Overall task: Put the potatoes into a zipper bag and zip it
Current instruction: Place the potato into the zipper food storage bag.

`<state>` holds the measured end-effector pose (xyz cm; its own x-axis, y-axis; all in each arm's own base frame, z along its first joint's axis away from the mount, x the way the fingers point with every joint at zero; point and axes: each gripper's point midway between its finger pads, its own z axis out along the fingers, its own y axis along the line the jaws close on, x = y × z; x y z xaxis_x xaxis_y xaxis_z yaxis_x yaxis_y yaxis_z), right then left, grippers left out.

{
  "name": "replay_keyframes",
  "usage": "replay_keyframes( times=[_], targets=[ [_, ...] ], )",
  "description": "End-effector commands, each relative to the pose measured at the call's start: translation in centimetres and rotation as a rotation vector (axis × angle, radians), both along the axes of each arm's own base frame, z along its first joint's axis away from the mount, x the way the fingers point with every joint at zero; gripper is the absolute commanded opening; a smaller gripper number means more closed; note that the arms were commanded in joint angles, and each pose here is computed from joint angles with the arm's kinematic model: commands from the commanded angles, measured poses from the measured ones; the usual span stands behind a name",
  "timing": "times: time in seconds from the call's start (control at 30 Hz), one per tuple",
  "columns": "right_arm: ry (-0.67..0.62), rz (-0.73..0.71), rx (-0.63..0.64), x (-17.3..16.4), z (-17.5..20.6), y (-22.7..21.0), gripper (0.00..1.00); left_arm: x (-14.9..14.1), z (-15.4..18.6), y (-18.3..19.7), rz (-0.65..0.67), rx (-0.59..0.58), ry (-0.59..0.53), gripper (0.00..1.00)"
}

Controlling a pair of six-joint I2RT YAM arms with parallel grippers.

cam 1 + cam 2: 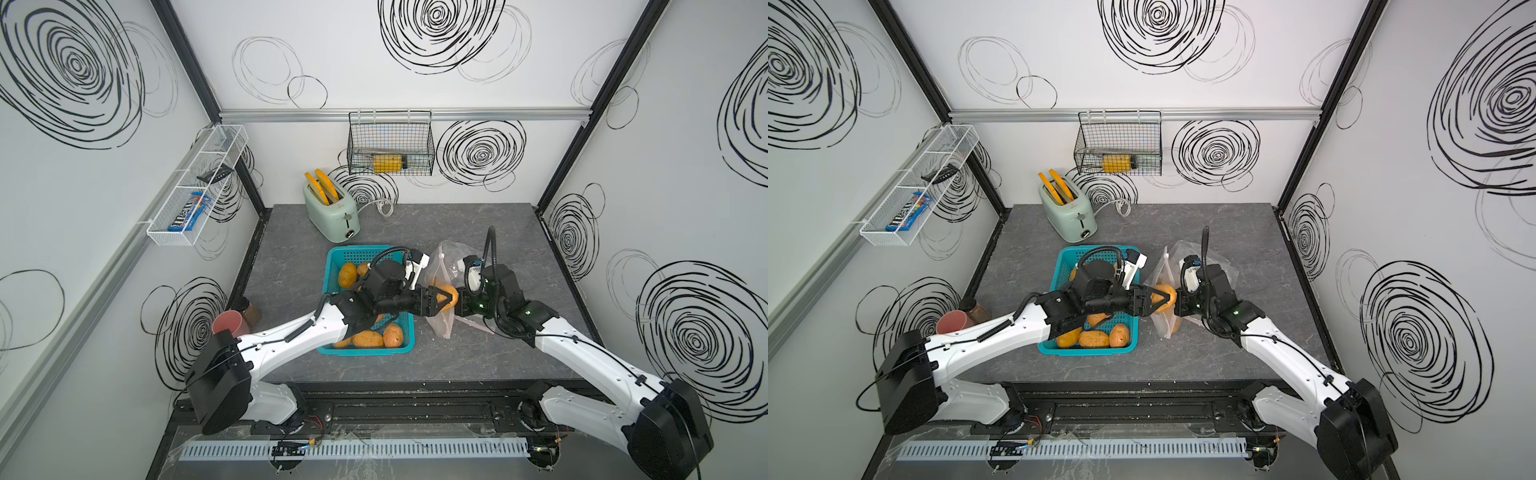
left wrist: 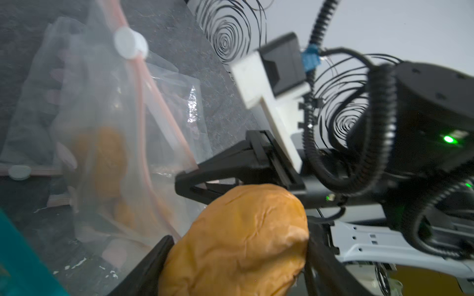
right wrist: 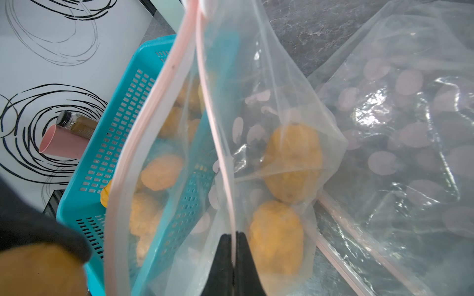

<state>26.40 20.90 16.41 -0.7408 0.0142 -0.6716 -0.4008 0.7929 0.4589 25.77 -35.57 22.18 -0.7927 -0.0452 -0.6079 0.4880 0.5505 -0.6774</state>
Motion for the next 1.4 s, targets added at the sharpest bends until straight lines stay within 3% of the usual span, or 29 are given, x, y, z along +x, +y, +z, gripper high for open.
replay_keyframes(
  times=[0.0, 0.2, 0.57, 0.8, 1.03, 1.23, 1.37],
  targets=[
    [-0.044, 0.050, 0.056, -0.8, 2.2, 1.0, 0.00, 2.4, -4.2, 2.1, 0.125, 0.090, 0.077, 0.48],
    [-0.048, 0.070, 0.084, -1.1, 3.0, 1.6, 0.00, 2.8, -6.4, 4.7, 0.197, 0.166, 0.099, 0.48],
    [-0.033, 0.111, 0.083, -1.8, 2.1, 3.0, 0.00, 2.4, -4.6, 4.7, 0.198, 0.264, 0.055, 0.50],
    [-0.028, 0.137, 0.075, -2.1, 1.8, 4.3, 0.00, 1.5, -1.1, 4.8, 0.210, 0.215, 0.009, 0.51],
    [-0.069, 0.172, 0.102, -2.6, 2.9, 5.4, 0.00, 0.2, -1.2, 3.8, 0.143, 0.152, 0.092, 0.51],
    [-0.112, 0.186, 0.129, -2.7, 4.2, 5.8, 0.00, 1.3, -5.6, 6.4, 0.226, 0.396, 0.096, 0.50],
    [-0.131, 0.196, 0.129, -2.9, 4.8, 6.0, 0.00, 1.5, -7.9, 7.4, 0.255, 0.441, 0.117, 0.50]
  ],
)
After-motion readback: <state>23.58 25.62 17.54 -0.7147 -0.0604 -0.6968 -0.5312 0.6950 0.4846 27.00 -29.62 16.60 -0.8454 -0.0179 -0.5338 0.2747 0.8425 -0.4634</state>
